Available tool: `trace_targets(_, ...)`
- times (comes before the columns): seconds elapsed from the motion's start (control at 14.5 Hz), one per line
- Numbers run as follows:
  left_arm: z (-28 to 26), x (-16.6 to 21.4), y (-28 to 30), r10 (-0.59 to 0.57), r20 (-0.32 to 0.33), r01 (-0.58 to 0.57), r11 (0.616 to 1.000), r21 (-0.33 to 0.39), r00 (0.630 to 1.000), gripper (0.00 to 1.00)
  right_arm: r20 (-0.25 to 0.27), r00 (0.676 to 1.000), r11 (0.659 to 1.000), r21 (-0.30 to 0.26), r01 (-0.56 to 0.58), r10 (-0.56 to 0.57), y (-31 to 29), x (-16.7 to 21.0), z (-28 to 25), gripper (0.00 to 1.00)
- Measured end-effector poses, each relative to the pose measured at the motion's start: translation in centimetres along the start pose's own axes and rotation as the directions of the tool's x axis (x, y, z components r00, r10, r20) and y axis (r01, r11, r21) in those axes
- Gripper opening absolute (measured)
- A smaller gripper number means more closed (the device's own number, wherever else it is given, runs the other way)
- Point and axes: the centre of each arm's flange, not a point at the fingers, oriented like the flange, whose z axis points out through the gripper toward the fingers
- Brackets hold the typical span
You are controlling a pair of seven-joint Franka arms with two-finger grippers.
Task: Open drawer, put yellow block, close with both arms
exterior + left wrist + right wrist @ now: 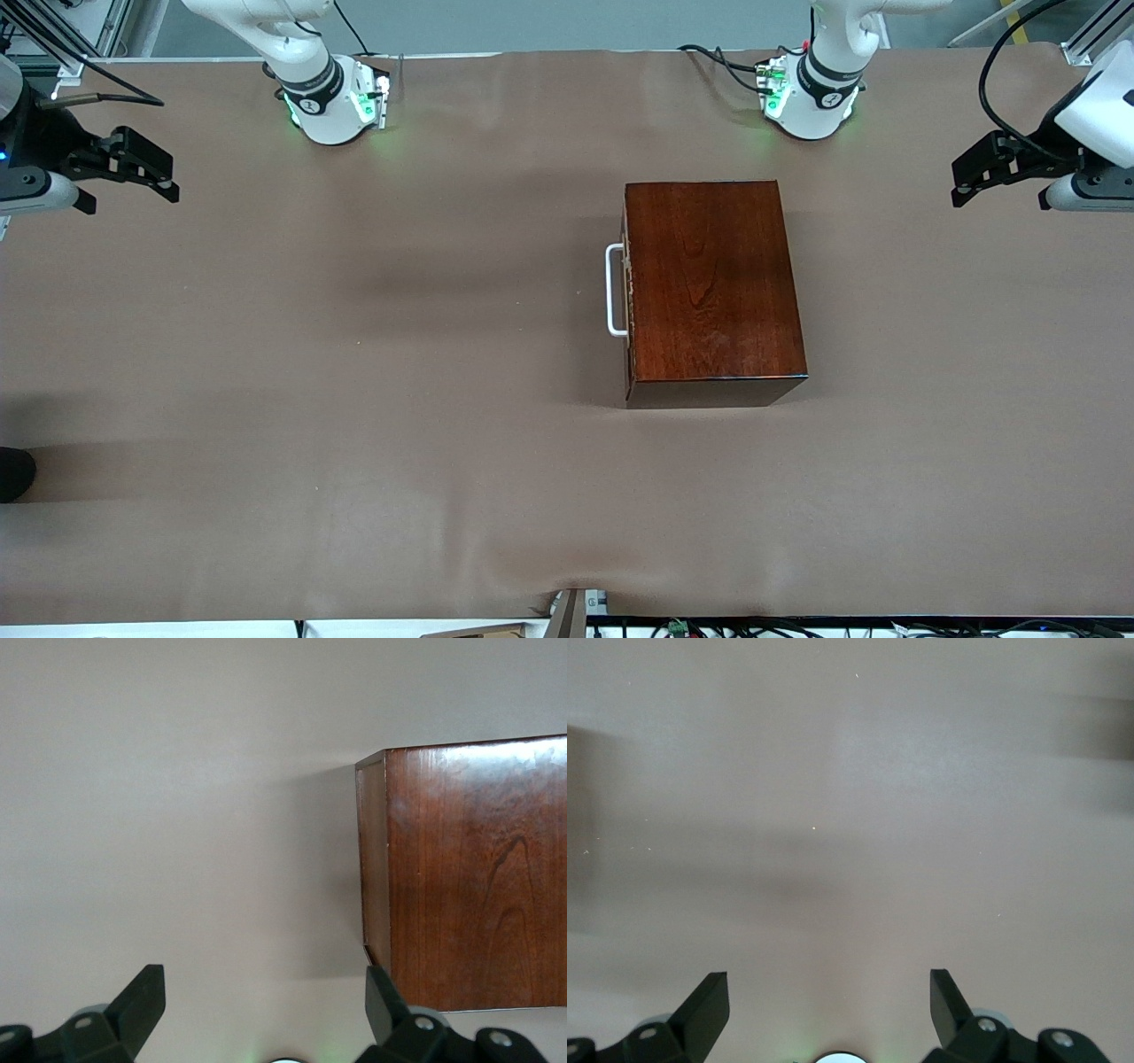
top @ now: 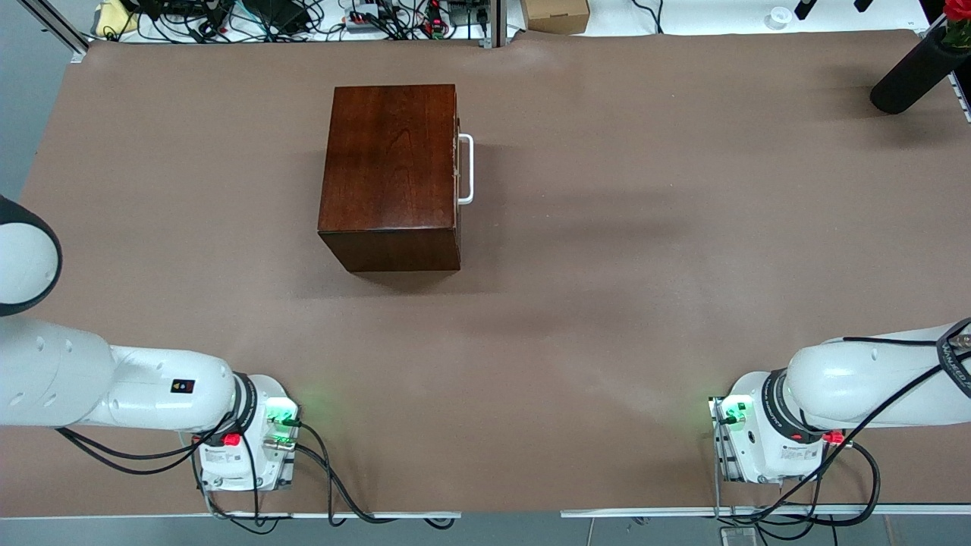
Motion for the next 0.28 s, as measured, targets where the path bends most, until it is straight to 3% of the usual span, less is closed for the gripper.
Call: trace_targets(0.28, -0.04, -0.03, -0.08, 0.002, 0.001, -0.002, 1.000, 0.000, 1.000, 1.00, 0.000, 1.000, 1.000, 0.000, -0.002, 0.002, 0.00, 0.00, 0.00, 1.00)
